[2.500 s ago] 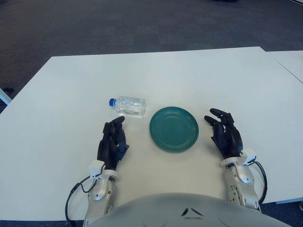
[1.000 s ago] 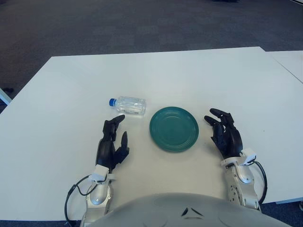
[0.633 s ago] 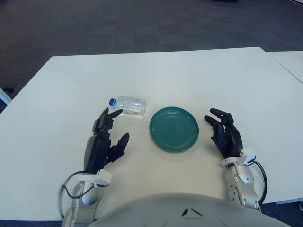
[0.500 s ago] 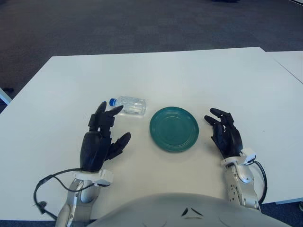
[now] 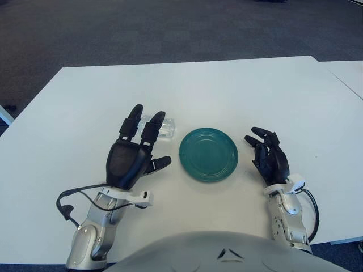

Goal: Put the bottle into the plate.

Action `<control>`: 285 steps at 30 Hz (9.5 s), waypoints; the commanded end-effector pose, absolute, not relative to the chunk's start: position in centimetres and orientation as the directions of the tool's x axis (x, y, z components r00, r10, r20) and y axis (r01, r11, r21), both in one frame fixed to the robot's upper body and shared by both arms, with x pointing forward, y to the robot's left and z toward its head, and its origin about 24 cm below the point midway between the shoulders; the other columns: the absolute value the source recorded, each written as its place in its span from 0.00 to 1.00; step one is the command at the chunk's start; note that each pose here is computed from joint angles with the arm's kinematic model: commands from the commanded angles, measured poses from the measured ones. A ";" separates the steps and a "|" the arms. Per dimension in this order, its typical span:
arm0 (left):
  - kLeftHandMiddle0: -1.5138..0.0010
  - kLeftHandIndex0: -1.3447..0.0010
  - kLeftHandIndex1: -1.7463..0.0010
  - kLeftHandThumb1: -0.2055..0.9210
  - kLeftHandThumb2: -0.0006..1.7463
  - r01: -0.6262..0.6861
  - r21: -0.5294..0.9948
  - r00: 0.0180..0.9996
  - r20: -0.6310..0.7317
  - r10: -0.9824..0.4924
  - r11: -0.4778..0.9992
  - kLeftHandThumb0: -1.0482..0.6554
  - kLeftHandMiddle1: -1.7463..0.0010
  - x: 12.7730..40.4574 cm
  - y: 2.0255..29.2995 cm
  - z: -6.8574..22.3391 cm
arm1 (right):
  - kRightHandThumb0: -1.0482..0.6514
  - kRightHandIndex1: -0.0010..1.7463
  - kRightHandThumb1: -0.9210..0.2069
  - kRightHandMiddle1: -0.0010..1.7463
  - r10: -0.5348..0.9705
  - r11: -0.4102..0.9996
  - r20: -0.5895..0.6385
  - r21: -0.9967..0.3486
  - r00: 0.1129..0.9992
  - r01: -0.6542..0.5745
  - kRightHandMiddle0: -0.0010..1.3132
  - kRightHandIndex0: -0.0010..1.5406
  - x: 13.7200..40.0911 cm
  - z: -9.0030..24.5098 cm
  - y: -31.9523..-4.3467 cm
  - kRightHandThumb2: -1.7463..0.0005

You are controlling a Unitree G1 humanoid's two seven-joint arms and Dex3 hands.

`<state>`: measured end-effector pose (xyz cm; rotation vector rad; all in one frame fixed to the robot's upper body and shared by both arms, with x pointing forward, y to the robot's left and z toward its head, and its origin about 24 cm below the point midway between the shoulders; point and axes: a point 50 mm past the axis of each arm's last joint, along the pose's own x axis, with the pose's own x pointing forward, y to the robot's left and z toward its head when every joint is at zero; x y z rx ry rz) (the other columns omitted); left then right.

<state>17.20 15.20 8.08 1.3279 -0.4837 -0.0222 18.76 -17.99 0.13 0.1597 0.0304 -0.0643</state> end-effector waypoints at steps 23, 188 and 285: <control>1.00 1.00 1.00 1.00 0.37 -0.038 0.994 0.911 0.077 -0.406 0.105 0.00 1.00 22.8 15.0 6.0 | 0.22 0.52 0.00 0.63 -0.066 0.980 -0.124 0.176 0.990 0.088 0.06 0.34 17.8 -1.5 -17.4 0.63; 0.21 0.46 0.00 0.33 0.86 -0.204 0.976 0.783 0.210 -0.585 0.077 0.30 0.00 24.3 9.8 11.7 | 0.21 0.57 0.00 0.66 -0.116 0.960 -0.095 0.246 0.989 0.137 0.17 0.34 16.7 0.2 -20.3 0.68; 1.00 1.00 0.94 1.00 0.46 0.134 0.985 0.920 -0.083 -0.382 0.108 0.00 1.00 31.2 8.0 4.1 | 0.24 0.59 0.00 0.68 -0.009 0.971 -0.079 0.237 0.997 0.028 0.17 0.37 14.6 -2.3 -16.6 0.59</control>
